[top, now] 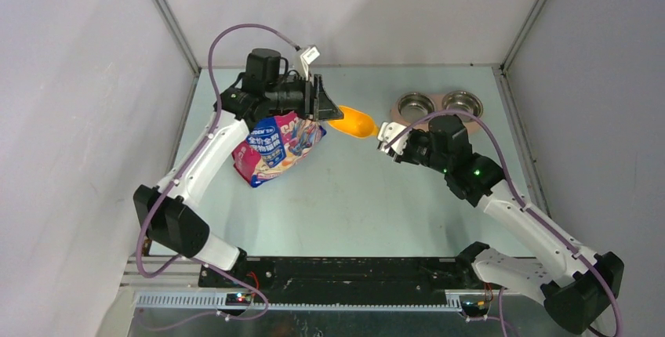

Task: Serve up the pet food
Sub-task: Adjust the spatula.

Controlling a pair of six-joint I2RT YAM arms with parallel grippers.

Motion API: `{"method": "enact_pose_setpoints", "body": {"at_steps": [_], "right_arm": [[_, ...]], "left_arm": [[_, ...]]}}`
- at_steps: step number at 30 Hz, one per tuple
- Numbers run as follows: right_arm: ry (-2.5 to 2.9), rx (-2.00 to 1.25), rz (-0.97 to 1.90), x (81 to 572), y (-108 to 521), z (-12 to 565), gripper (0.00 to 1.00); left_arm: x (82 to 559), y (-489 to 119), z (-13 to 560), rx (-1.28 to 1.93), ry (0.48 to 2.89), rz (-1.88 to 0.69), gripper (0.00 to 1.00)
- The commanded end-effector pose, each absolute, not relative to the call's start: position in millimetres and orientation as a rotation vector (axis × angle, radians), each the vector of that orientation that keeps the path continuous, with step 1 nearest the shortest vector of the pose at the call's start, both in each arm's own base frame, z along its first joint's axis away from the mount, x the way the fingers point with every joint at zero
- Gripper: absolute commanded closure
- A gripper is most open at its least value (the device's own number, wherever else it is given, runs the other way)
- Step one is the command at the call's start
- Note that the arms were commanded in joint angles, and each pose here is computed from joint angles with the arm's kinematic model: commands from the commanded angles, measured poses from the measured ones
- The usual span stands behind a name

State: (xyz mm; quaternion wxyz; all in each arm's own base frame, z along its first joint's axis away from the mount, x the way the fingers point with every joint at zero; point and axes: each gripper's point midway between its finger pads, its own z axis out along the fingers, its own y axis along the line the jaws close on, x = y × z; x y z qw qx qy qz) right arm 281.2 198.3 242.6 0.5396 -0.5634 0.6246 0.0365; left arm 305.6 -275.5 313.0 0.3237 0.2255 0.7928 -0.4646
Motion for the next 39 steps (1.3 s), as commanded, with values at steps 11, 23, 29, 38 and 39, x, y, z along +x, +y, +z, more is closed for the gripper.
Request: {"method": "enact_pose_setpoints", "body": {"at_steps": [11,23,29,38,39], "right_arm": [[1.416,-1.286,0.048,290,202,262,1.0],[1.409,-1.324,0.085,283,208,257,1.0],[1.407,-1.332,0.09,281,210,256,1.0],[1.404,-1.315,0.086,283,210,259,1.0],[1.407,-1.312,0.085,283,210,259,1.0]], "left_arm": [[302,-281,316,0.648,2.056,-1.177,0.62],[305,-282,318,0.66,2.058,-1.14,0.64],[305,-282,319,0.662,2.056,-1.137,0.68],[305,-283,316,0.671,2.063,-1.113,0.98],[305,-283,316,0.672,2.062,-1.112,0.99]]}}
